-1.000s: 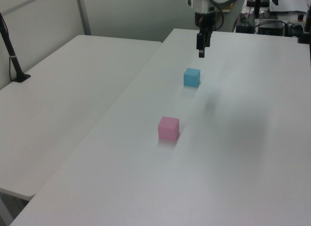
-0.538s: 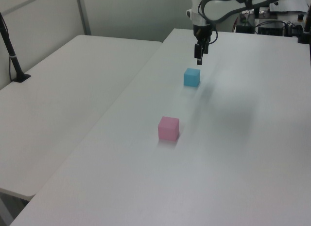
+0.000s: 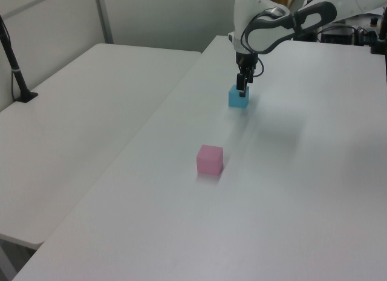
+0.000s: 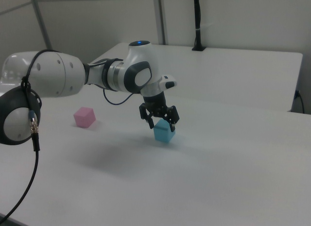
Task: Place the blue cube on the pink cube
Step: 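Move the open gripper down over the blue cube and close on it, then lift the blue cube and carry it above the pink cube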
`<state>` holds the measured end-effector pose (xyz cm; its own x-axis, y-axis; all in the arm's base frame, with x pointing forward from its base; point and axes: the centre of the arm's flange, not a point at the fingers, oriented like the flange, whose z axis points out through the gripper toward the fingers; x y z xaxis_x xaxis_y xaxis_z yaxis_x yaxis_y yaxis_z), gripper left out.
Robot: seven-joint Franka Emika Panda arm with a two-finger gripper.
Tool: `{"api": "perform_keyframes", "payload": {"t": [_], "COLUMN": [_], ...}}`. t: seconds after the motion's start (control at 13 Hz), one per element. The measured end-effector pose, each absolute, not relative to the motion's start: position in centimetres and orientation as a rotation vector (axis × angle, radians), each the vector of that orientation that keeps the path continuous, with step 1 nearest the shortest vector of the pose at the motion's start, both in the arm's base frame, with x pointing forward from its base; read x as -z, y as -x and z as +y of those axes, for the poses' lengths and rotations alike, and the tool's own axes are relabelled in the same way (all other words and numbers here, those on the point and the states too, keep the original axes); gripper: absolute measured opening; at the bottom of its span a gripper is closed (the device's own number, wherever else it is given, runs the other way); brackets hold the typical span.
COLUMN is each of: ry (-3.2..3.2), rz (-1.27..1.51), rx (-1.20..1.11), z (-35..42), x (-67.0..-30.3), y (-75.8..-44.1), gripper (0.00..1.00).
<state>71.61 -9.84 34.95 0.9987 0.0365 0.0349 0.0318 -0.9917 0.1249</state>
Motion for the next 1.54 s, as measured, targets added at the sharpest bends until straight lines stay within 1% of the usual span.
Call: {"api": "perform_keyframes", "payload": {"t": [0.31,0.54,0.69,0.85,0.92,1.15,1.31,1.46,1.54], "ry": [-3.032,-3.033,-3.032,-3.032,-3.033,-3.032,-3.03,-3.031,-3.032], "rz": [0.044,0.045,0.029,0.017,0.01,0.006,-0.001,-0.018,-0.024], "rx": [-0.077,-0.095,-0.102,-0.113,-0.12,-0.14,-0.161,-0.164,-0.164], "z": [-10.0,-10.0,-10.1,-10.0,-9.9,-9.8,-9.9,-10.1,-10.1], "x": [-35.2,-33.7,-32.7,-32.4,-32.6,-33.2,-36.0,-41.9,-44.0], "y": [-72.0,-72.4,-72.6,-72.8,-72.8,-73.1,-73.2,-72.2,-71.6], "gripper": [1.0,1.0,0.96,0.74,0.61,0.61,0.61,0.61,0.61]}}
